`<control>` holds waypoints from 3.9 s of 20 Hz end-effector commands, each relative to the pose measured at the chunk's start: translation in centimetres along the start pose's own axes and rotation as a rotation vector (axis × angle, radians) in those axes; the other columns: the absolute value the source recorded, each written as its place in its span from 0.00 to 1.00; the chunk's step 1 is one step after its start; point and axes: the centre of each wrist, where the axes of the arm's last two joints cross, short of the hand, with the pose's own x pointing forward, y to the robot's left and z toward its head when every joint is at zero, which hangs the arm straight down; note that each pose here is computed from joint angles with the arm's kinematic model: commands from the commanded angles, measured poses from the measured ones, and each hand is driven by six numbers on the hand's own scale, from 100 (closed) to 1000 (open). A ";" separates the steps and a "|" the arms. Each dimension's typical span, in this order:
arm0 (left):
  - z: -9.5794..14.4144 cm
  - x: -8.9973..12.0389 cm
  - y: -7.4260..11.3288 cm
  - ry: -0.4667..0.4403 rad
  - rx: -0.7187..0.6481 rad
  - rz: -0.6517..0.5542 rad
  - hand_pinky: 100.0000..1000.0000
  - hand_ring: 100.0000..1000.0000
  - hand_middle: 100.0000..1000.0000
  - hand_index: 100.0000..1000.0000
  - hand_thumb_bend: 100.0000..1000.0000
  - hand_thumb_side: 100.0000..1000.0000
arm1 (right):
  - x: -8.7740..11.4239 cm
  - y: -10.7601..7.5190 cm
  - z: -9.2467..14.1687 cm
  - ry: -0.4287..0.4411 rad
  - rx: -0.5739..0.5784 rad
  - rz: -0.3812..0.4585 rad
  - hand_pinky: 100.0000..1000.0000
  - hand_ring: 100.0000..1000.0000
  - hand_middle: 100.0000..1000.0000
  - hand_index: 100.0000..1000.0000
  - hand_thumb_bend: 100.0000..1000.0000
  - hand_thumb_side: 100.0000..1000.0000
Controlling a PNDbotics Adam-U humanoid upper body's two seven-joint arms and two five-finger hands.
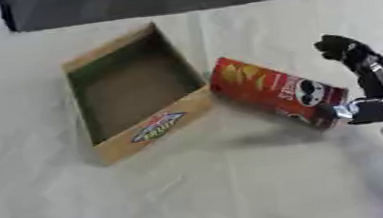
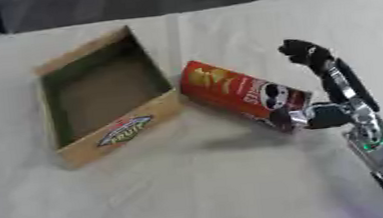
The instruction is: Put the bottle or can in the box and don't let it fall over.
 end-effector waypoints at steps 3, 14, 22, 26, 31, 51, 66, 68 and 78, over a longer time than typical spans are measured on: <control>-0.8 0.9 0.5 -0.042 0.013 0.011 0.69 0.90 0.73 0.74 0.39 0.66 | 0.0 -1.0 -0.4 -0.004 0.016 0.040 0.85 0.85 0.76 0.87 0.87 0.45; -0.8 1.0 0.5 -0.044 0.016 0.017 0.69 0.90 0.73 0.74 0.39 0.66 | -1.8 -0.6 0.8 0.080 0.068 0.112 0.85 0.85 0.76 0.87 0.86 0.39; -0.8 1.0 0.5 -0.044 0.016 0.017 0.69 0.90 0.73 0.74 0.39 0.65 | -2.6 -0.4 1.8 0.108 0.091 0.132 0.85 0.84 0.76 0.87 0.85 0.38; -0.8 1.0 0.5 -0.043 0.017 0.018 0.69 0.90 0.73 0.74 0.39 0.66 | -2.8 -0.2 2.0 0.117 0.100 0.142 0.84 0.83 0.77 0.87 0.83 0.34; -0.8 1.0 0.5 -0.043 0.019 0.018 0.69 0.90 0.73 0.74 0.38 0.66 | -3.1 0.0 2.2 0.128 0.108 0.151 0.80 0.81 0.76 0.87 0.82 0.29; -0.9 1.1 0.5 -0.044 0.021 0.025 0.70 0.90 0.73 0.74 0.38 0.65 | -3.5 0.2 2.5 0.148 0.145 0.175 0.62 0.78 0.75 0.81 0.54 0.00; -0.9 1.2 0.5 -0.044 0.022 0.029 0.70 0.90 0.73 0.73 0.38 0.66 | -3.7 0.4 2.7 0.140 0.110 0.123 0.65 0.79 0.73 0.77 0.25 0.00; -0.9 1.2 0.5 -0.044 0.021 0.029 0.70 0.90 0.73 0.73 0.38 0.65 | -3.5 0.3 2.6 0.125 0.101 0.109 0.65 0.79 0.73 0.77 0.25 0.00; -0.9 1.2 0.5 -0.044 0.022 0.031 0.70 0.90 0.73 0.73 0.38 0.65 | -2.5 -0.1 1.6 0.049 0.040 0.071 0.65 0.78 0.71 0.75 0.23 0.00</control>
